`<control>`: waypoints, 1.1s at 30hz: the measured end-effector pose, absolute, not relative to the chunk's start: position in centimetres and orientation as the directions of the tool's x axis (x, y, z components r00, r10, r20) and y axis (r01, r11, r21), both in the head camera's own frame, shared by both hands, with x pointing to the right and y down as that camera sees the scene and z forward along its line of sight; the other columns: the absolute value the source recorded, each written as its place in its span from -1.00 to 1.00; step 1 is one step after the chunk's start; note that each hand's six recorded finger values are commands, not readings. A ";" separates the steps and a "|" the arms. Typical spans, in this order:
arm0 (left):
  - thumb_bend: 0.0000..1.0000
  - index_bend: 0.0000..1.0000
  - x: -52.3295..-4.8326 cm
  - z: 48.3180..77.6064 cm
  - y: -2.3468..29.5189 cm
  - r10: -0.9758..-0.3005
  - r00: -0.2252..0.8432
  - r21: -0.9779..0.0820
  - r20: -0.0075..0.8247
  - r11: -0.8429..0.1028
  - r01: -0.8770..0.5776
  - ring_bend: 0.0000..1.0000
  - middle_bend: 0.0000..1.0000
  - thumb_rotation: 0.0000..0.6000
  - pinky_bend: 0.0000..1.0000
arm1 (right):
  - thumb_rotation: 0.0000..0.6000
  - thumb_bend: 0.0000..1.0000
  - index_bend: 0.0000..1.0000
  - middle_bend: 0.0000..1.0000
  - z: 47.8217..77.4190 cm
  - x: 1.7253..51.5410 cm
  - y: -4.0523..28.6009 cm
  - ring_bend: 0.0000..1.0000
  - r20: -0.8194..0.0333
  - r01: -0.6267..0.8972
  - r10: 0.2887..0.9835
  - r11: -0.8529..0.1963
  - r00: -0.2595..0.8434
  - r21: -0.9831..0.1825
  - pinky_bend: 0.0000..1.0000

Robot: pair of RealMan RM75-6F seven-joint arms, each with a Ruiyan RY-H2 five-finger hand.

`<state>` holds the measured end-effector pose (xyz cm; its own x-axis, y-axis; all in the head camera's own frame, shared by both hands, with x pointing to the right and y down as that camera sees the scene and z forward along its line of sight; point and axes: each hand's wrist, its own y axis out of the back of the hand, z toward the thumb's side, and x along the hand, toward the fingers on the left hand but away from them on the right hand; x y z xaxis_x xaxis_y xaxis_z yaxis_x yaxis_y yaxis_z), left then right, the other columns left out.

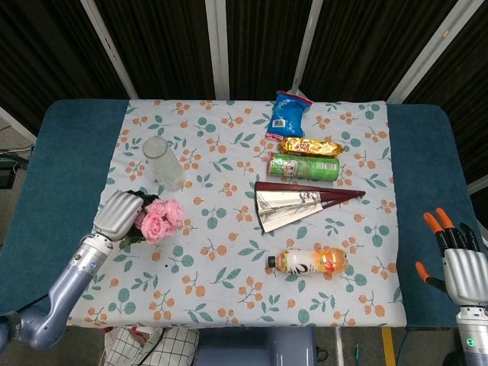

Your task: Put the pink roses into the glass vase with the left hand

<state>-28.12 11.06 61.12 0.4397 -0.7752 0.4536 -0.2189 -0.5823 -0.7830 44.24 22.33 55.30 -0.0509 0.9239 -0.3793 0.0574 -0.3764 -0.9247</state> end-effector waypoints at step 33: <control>-0.11 0.02 -24.7 50.2 -6.0 -0.945 0.193 -0.493 -0.264 -0.039 -0.869 -0.09 0.09 1.00 -0.02 | 1.00 -0.38 -0.72 -0.87 57.1 47.5 21.4 -0.62 -0.362 0.044 0.917 -0.360 -0.166 -0.932 -0.82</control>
<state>-24.68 -6.03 50.23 0.1925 -0.9452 -0.2636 -0.8690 -0.0395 -0.4932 47.49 21.36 57.08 -0.1659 0.9171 -0.3625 0.0444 -0.3602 -0.9318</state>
